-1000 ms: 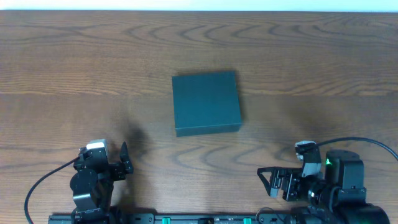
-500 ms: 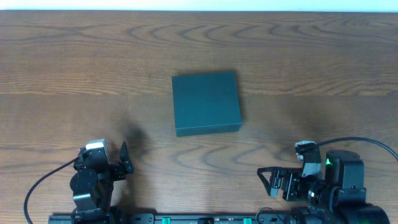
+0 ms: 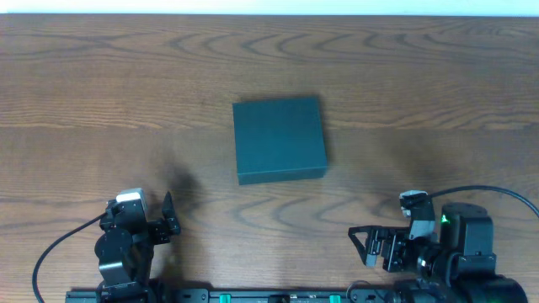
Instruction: Pack container
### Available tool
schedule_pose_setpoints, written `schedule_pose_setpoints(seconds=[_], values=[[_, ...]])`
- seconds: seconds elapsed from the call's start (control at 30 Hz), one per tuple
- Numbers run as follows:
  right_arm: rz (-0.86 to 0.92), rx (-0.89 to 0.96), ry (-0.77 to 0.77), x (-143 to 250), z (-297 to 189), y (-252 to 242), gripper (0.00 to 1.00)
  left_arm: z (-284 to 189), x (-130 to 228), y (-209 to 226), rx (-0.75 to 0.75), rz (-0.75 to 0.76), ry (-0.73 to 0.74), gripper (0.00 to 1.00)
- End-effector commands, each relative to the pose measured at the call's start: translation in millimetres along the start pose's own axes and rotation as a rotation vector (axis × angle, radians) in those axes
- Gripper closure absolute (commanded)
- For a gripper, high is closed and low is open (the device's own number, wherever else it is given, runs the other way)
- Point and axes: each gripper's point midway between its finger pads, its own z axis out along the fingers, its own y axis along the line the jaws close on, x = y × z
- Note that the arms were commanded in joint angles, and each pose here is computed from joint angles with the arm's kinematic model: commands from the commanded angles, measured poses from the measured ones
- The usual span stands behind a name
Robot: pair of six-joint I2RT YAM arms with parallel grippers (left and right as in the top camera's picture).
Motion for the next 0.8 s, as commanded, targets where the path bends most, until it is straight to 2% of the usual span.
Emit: schedule_pose_setpoints(seconds=[0.0,0.1,0.2,0.33,0.6,0.77], values=[[-0.02,0.015,-0.016,-2.0,-1.0,-1.9,0.01,2.1,3.5,0.0,0.003,-0.009,0.002,0.05],[-0.078,0.148,-0.14,-22.7,-7.2,-22.6,0.01,2.1,3.5,0.0,0.003,-0.009,0.002,0.05],[-0.137,0.179,-0.3,-44.3,-12.1,-27.2,0.01,2.1,3.5,0.0,0.003,-0.009,0.002,0.05],[-0.331,0.185,-0.46,-53.0,-1.2,-32.7,0.01,2.1,3.5,0.0,0.003,-0.009,0.002,0.04],[-0.373,0.217,-0.512,-36.0,36.2,-63.5,0.01,2.1,3.5,0.0,0.003,-0.009,0.002,0.05],[-0.361,0.226,-0.466,-26.1,53.8,-75.0,0.01,2.1,3.5,0.1,0.003,-0.009,0.002,0.05]])
